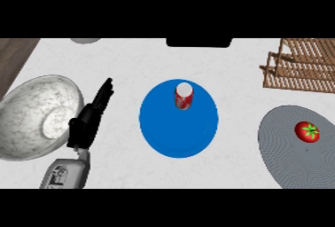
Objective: Pick the bell pepper from the placemat and place it in the tiered shelf
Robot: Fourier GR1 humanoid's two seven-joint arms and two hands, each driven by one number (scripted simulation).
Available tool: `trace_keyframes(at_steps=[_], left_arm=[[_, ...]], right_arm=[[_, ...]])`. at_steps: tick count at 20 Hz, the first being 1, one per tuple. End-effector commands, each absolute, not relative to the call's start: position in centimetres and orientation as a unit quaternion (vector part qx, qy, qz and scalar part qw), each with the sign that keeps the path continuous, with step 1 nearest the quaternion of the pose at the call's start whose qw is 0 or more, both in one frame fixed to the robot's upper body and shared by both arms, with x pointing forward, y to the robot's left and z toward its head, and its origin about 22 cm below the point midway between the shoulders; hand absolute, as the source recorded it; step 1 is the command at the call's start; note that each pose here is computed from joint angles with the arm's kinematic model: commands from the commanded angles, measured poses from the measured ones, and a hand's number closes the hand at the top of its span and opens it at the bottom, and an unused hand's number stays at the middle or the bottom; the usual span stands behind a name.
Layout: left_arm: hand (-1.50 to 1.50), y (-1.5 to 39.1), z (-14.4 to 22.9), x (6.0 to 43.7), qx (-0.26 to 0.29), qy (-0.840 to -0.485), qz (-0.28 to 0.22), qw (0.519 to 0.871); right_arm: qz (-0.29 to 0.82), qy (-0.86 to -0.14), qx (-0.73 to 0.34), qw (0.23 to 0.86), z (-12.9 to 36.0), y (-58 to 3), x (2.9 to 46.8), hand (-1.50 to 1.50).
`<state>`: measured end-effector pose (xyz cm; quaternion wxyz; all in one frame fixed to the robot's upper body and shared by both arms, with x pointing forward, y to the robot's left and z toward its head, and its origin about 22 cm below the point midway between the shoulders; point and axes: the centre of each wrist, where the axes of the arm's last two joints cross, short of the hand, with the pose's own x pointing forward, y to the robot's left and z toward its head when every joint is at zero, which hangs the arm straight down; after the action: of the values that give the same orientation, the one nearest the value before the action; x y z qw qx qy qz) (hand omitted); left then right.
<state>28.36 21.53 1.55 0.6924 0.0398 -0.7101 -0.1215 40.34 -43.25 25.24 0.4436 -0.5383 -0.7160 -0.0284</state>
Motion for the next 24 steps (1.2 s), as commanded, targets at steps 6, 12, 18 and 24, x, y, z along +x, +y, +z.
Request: trace_keyframes(at_steps=[6,12,18,24], left_arm=[[0.0,22.7,2.3,28.6,0.045,-0.711,-0.123,0.691],[0.0,22.2,1.4,27.4,0.038,-0.707,-0.127,0.694],[0.0,22.7,1.0,27.6,0.046,-0.709,-0.124,0.693],[0.0,20.4,0.2,28.2,0.046,-0.707,-0.116,0.696]], right_arm=[[-0.047,-0.584,-0.65,0.485,23.1,-46.8,39.0,-1.5],[-0.096,-0.616,-0.61,0.489,24.0,-48.4,38.1,-1.5],[-0.119,-0.665,-0.543,0.499,25.2,-47.5,38.6,-1.5],[-0.128,-0.69,-0.508,0.5,26.4,-48.7,37.6,-1.5]])
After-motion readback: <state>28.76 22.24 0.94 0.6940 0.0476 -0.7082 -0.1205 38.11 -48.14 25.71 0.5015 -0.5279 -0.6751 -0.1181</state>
